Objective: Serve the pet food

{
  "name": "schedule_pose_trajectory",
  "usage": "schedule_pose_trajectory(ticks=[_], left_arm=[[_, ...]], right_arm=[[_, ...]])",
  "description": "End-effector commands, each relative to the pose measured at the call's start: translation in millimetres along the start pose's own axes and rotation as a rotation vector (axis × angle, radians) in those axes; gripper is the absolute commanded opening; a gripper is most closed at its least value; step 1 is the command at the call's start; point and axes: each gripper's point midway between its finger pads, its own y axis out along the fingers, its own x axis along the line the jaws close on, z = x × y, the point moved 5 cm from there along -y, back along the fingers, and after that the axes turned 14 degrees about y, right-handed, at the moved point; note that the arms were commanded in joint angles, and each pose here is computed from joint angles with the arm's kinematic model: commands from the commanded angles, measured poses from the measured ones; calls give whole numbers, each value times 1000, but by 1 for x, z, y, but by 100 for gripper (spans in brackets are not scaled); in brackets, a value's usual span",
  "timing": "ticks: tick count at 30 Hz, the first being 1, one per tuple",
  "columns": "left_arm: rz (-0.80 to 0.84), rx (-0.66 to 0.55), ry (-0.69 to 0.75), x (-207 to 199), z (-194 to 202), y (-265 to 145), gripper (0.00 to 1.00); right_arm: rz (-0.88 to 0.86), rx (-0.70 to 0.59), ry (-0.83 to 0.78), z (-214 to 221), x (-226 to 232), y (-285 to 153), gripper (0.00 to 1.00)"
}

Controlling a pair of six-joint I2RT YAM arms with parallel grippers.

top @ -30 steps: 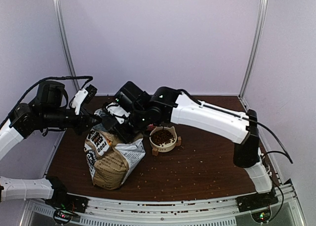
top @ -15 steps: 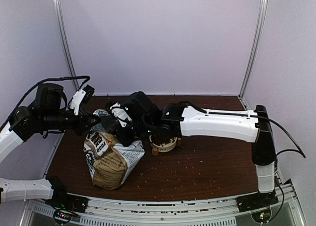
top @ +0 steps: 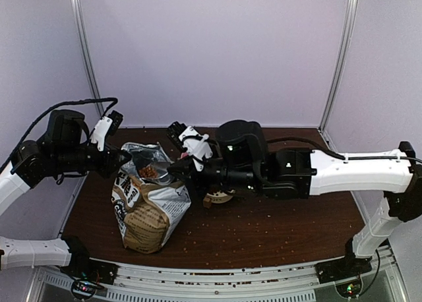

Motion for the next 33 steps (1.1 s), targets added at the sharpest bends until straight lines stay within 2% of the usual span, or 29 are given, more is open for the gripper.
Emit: schedule_pose_trajectory(ticks=[1,12,24,29,33], left_arm=[[-54,-105,-16,8,-29,-9,0],[-60,-100,-34,9,-28,-11,0],[-42,-98,-53,8,-32,-5,0],[-44,-90,-49,8,-31,-4,0],[-71,-73,-54,13,-28,-3,0]], right_arm=[[-39,-156,-50,-11,21,-26,0],[-63,-318,-23,-21,27,-54,0],[-30,-529,81,-44,16,-79,0],[18,-556,94,-48,9,-83,0],[101,-526,97,-50,-13,-82,0]])
